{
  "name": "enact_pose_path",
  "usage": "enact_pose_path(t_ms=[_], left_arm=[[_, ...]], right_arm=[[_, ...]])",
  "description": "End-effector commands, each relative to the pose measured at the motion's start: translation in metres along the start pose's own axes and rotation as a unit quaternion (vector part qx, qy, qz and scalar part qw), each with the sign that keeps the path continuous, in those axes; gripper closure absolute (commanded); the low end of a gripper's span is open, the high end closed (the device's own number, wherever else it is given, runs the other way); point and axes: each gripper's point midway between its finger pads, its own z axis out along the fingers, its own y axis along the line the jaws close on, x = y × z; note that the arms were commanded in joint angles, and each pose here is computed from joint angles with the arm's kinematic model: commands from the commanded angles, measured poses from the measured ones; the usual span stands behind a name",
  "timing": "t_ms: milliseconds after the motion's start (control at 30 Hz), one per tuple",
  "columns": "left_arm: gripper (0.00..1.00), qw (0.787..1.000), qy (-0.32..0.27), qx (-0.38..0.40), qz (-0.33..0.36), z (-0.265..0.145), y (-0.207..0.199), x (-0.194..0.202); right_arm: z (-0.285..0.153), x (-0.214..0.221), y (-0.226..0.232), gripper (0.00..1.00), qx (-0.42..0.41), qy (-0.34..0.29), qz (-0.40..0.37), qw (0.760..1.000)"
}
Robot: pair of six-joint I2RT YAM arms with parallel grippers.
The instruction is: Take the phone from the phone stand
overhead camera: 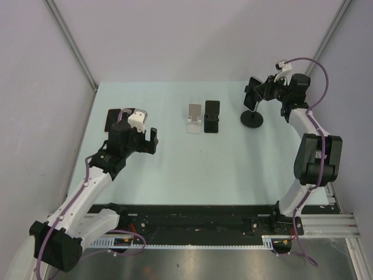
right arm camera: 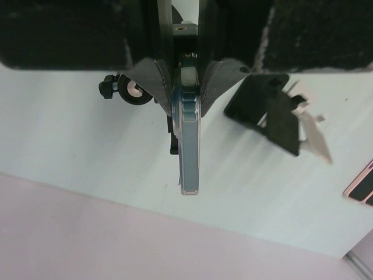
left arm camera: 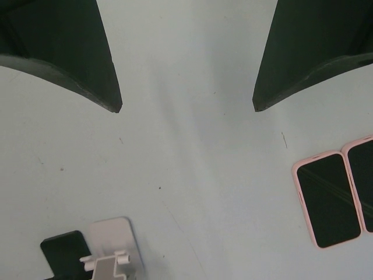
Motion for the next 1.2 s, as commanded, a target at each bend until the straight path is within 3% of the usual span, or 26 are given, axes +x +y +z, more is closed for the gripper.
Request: enact_pose_path(t_ms=[0, 100, 133, 467, 700, 933, 1167], left_arm=[[0.0, 0.998, -0.046, 0.029, 0.004, -0.015, -0.013, -0.018], [0.0, 0.997, -0.064, 0.04, 0.002, -0.024, -0.018, -0.025], [0.0, 0.996, -0.07, 0.046, 0.003, -0.027, -0.02, -0.028], [0.0, 0.993, -0.094, 0.07, 0.0, -0.039, -0.03, -0.037], [0.0, 0.992, -0.102, 0.075, 0.0, -0.041, -0.032, -0.039], [0.0, 0.992, -0.099, 0.072, 0.006, -0.038, -0.032, -0.036], [0.0, 0.992, -0.096, 0.075, 0.014, -0.036, -0.034, -0.034]], right_arm=[[-0.042, -0.085, 0.06, 1.0, 0.009, -0.096, -0.067, 0.993], [-0.052, -0.067, 0.088, 1.0, 0.015, -0.082, -0.06, 0.995], [-0.058, -0.063, 0.117, 1.0, -0.001, -0.082, -0.061, 0.995], [-0.108, -0.051, 0.223, 1.0, -0.028, -0.14, -0.032, 0.989], [-0.113, -0.026, 0.305, 1.0, -0.116, -0.158, -0.041, 0.98], [-0.103, 0.0, 0.359, 1.0, -0.147, -0.162, -0.059, 0.974], [-0.096, 0.034, 0.374, 1.0, -0.162, -0.13, -0.055, 0.977]])
